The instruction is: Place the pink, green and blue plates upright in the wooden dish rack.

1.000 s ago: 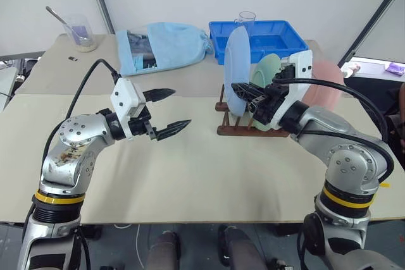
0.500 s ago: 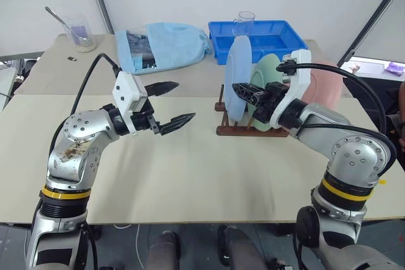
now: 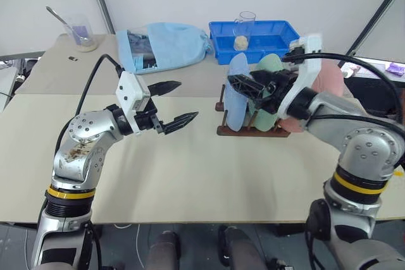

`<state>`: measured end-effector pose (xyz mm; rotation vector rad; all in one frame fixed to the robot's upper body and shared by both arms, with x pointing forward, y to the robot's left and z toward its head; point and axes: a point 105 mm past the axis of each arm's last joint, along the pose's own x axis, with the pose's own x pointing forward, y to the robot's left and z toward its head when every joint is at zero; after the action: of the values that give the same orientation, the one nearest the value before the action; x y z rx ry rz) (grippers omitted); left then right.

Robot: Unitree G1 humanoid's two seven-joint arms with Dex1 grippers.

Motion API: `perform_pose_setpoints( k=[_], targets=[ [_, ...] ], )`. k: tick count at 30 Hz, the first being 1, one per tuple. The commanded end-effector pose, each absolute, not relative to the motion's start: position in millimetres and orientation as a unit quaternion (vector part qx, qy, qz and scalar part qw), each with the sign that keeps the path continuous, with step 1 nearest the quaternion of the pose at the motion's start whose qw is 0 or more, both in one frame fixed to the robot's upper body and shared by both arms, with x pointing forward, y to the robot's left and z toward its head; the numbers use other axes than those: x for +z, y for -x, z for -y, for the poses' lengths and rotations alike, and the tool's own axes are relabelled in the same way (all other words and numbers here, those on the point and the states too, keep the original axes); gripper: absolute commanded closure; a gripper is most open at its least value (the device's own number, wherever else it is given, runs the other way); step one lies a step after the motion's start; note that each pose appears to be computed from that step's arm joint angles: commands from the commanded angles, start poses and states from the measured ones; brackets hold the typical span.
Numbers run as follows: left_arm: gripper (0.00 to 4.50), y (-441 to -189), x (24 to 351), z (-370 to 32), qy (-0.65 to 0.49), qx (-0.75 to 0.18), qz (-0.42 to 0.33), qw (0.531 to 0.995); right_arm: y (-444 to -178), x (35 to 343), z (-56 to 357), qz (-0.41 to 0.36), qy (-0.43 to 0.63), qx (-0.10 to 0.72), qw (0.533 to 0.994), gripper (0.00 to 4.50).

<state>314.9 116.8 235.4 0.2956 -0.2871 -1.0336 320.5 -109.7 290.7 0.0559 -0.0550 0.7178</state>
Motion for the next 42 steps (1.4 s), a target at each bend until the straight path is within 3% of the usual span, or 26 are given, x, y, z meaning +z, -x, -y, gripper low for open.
perform_pose_setpoints(
  k=[1, 7, 12, 18, 24, 29, 36, 42],
  targets=[
    [0.00, -311, 246, -111, -0.153, -0.498, 0.163, 0.838, -305, 329, 125, 0.103, 0.013, 0.364, 0.926, 0.89],
    [0.00, -301, 247, -105, -0.157, -0.525, 0.160, 0.821, -305, 351, 204, 0.115, 0.104, 0.250, 0.956, 2.82],
    [0.00, -285, 244, -96, -0.159, -0.570, 0.143, 0.794, -309, 337, 278, 0.053, 0.246, 0.129, 0.959, 4.48],
    [0.00, -276, 235, -92, -0.160, -0.593, 0.118, 0.780, -320, 291, 313, -0.056, 0.342, 0.106, 0.932, 4.48],
    [0.00, -279, 235, -93, -0.163, -0.581, 0.121, 0.788, -333, 259, 300, -0.102, 0.336, 0.169, 0.921, 4.48],
    [0.00, -279, 233, -95, -0.167, -0.571, 0.121, 0.794, -342, 263, 278, -0.084, 0.309, 0.212, 0.923, 4.48],
    [0.00, -280, 234, -96, -0.168, -0.563, 0.122, 0.800, -335, 280, 257, -0.058, 0.259, 0.266, 0.927, 4.48],
    [0.00, -286, 231, -103, -0.183, -0.544, 0.116, 0.811, -336, 282, 269, -0.058, 0.313, 0.233, 0.919, 4.48]
  ],
)
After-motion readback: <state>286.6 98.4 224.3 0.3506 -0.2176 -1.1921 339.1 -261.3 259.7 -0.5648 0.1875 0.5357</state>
